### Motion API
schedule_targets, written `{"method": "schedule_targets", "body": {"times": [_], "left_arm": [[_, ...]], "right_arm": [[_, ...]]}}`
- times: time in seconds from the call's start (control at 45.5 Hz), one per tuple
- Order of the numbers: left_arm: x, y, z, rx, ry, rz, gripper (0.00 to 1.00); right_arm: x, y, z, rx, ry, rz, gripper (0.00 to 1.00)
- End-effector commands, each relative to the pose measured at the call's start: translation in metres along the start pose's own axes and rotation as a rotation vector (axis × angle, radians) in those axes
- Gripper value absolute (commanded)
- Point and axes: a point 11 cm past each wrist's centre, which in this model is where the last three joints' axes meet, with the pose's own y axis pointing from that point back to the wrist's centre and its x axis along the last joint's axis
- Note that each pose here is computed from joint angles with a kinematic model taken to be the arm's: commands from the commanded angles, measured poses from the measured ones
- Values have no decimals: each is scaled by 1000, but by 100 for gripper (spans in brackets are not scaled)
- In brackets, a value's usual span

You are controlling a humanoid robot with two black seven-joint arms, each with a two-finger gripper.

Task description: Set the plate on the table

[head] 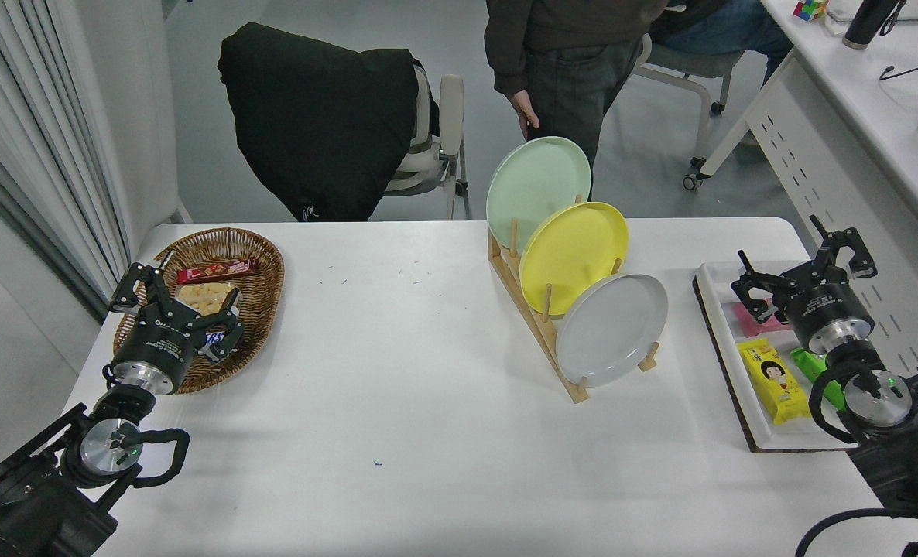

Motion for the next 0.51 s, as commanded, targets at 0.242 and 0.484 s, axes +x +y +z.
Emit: {"method": "schedule_targets", "body": {"times": [0.242, 0.484], "left_arm": [[0, 0, 0, 0, 1, -2, 98], [0, 0, 0, 0, -1, 1, 98]], "right_arm": [[3, -2, -3, -12, 32, 20, 99], [5, -2, -6, 2, 21, 27, 99]]}}
